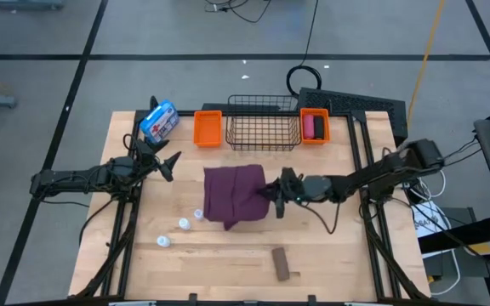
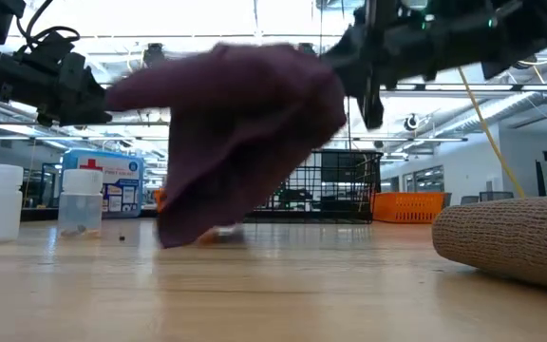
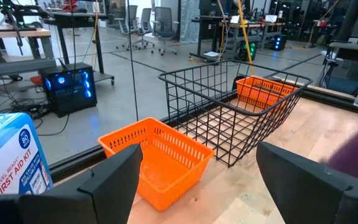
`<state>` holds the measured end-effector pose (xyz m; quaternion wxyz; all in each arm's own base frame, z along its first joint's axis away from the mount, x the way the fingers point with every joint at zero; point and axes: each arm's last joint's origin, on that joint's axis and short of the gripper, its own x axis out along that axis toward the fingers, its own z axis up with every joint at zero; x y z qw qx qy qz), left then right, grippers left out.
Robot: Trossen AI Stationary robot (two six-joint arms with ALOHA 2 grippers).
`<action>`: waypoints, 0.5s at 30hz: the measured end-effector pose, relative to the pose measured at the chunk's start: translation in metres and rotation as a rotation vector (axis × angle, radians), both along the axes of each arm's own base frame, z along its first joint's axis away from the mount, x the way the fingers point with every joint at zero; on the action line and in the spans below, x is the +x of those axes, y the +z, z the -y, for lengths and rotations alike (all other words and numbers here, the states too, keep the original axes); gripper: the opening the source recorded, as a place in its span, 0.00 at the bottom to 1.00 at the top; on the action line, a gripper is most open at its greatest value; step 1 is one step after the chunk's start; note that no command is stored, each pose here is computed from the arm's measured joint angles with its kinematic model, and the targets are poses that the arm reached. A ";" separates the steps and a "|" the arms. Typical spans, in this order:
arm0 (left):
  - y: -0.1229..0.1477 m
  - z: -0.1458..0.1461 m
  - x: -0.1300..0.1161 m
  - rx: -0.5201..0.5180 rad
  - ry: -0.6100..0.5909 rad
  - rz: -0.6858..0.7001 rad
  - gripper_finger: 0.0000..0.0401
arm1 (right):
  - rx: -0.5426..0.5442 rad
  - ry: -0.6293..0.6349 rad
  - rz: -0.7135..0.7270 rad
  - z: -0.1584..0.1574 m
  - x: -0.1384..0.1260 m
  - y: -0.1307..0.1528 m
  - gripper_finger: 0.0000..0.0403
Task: Pick & place medical supplies in basket/bin
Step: Put the violet patient gown into the wired basket
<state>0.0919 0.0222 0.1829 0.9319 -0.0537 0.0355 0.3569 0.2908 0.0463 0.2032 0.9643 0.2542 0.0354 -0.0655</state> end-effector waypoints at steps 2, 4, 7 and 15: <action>0.000 0.000 0.000 0.000 0.000 0.000 0.81 | -0.029 -0.005 0.034 0.003 -0.003 0.011 0.04; 0.000 0.000 0.000 0.000 0.000 0.000 0.81 | -0.049 -0.016 0.065 0.008 -0.007 0.020 0.04; 0.000 0.000 0.000 0.000 0.000 0.000 0.81 | -0.074 -0.045 0.108 0.017 -0.012 0.033 0.04; 0.000 0.000 0.000 0.000 0.000 0.000 0.81 | -0.112 -0.094 0.210 0.052 -0.025 0.060 0.04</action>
